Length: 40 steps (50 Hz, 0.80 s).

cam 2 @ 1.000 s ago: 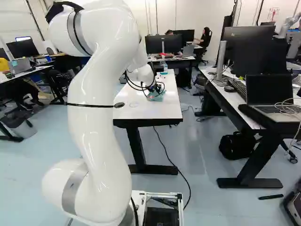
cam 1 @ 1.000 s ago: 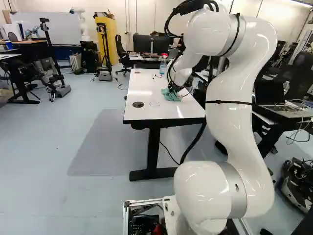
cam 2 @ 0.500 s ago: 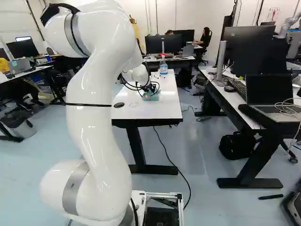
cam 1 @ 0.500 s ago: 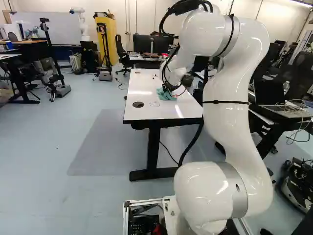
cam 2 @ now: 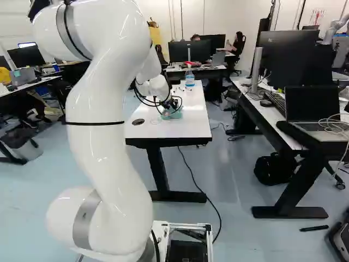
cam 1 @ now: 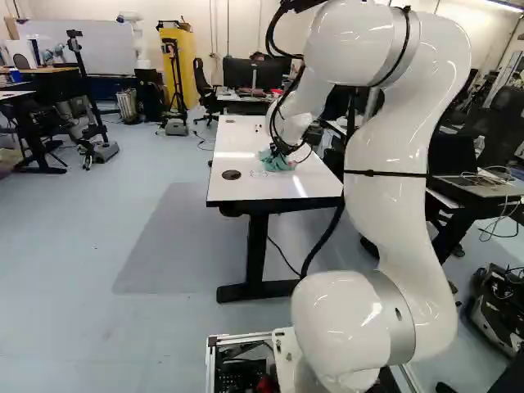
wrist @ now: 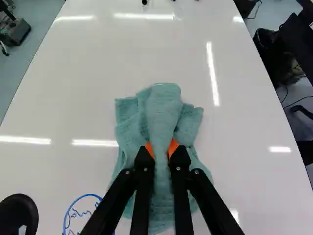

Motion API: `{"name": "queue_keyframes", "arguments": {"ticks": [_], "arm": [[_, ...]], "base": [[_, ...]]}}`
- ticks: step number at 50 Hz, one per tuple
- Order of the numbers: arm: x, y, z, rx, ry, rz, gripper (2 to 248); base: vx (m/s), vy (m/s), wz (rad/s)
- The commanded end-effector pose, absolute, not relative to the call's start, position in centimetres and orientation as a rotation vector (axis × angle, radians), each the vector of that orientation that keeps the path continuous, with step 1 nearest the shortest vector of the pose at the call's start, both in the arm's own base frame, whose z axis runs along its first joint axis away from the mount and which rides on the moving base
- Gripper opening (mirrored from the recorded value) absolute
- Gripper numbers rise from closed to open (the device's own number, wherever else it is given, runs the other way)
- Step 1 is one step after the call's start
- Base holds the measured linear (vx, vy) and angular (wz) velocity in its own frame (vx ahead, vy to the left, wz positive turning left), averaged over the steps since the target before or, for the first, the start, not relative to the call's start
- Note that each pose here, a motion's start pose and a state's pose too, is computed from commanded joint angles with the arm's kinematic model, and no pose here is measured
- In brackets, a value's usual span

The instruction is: Clean the table with the green towel

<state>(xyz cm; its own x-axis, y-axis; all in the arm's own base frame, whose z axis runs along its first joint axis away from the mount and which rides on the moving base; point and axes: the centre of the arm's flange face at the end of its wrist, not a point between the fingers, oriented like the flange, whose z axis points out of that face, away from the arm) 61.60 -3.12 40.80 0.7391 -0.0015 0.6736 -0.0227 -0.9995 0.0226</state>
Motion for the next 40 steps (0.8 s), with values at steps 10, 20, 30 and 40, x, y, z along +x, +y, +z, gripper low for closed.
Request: {"name": "queue_keyframes", "arguments": {"ticks": [10,20,30,40], "arm": [[60.0,-4.0,40.9,2.903,-0.044,1.107,47],[59.5,-5.5,40.9,2.895,-0.081,1.100,47],[59.4,-5.8,41.5,2.888,-0.087,1.112,47],[59.1,-5.7,42.7,2.876,-0.086,1.139,47]], "base": [[0.000,0.000,0.000],[0.000,0.000,0.000],[0.000,0.000,0.000],[0.000,0.000,0.000]]}}
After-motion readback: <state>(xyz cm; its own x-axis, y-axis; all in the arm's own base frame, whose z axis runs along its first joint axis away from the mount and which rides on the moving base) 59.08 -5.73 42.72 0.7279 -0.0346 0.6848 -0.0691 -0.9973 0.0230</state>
